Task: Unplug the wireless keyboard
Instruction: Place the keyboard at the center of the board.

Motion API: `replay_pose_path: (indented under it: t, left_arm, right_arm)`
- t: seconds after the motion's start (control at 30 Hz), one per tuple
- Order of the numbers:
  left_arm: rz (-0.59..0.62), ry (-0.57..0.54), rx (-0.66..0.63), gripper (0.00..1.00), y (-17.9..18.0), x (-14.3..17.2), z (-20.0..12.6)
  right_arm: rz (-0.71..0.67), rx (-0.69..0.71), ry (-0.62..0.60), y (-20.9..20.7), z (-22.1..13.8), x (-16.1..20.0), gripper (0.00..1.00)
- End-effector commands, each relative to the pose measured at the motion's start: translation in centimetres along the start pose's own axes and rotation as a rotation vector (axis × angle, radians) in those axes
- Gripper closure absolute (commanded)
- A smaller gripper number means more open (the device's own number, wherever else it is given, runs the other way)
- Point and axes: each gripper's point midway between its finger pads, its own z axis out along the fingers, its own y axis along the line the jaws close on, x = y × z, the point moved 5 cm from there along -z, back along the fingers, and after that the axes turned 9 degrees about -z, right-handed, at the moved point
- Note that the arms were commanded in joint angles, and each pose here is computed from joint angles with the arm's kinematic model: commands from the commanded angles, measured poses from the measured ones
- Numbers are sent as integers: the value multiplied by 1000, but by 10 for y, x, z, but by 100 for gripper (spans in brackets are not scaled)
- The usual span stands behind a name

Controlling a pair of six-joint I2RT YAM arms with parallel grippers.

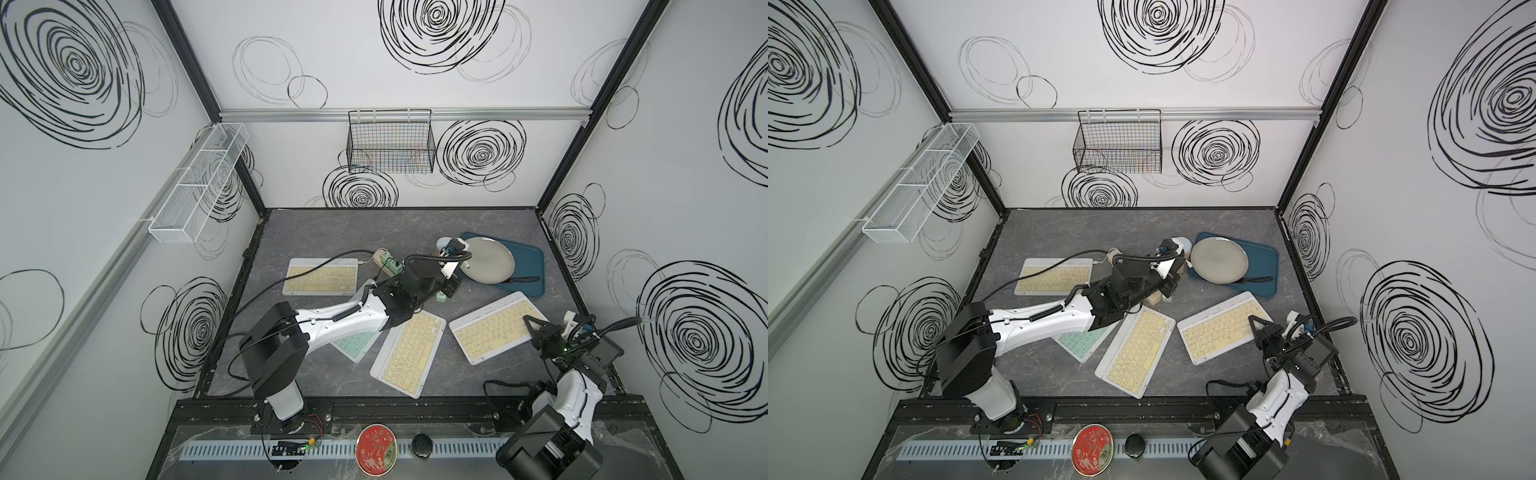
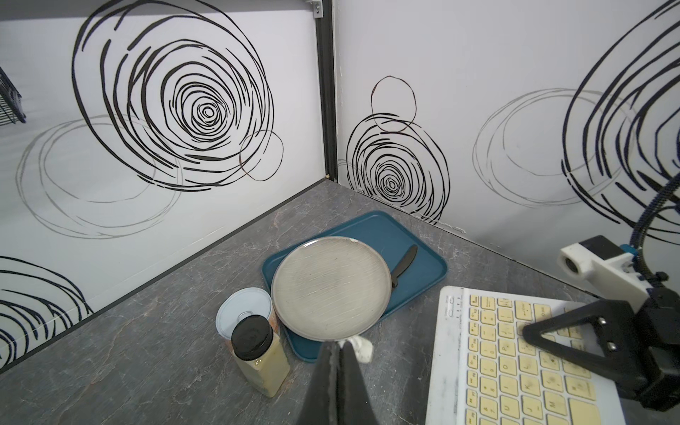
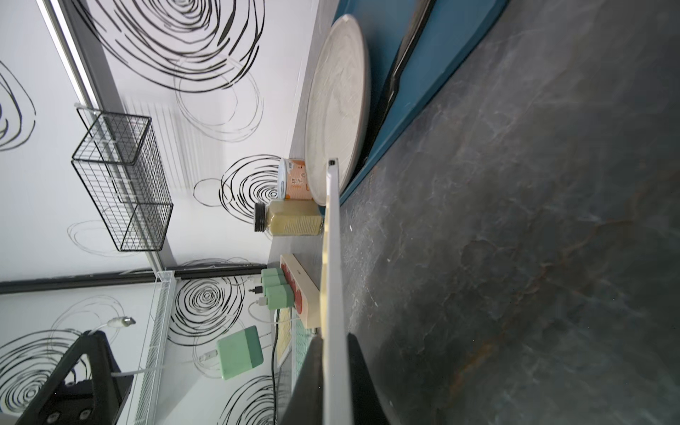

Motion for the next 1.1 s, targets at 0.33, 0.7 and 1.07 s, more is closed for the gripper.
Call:
replay_pose_path:
  t: [0.33, 0.7, 1.07]
  left_arm:
    - [-5, -102, 31, 100, -9, -28, 0]
    - [-11, -113, 59, 100, -5, -32, 2]
    - [-20, -106, 45, 100, 0, -29, 3]
  right_arm:
    - [-109, 83, 287, 17, 34, 27, 100]
    - [-168, 153, 438, 26, 54, 35, 85]
    - [-123, 170, 470, 4, 84, 24, 71]
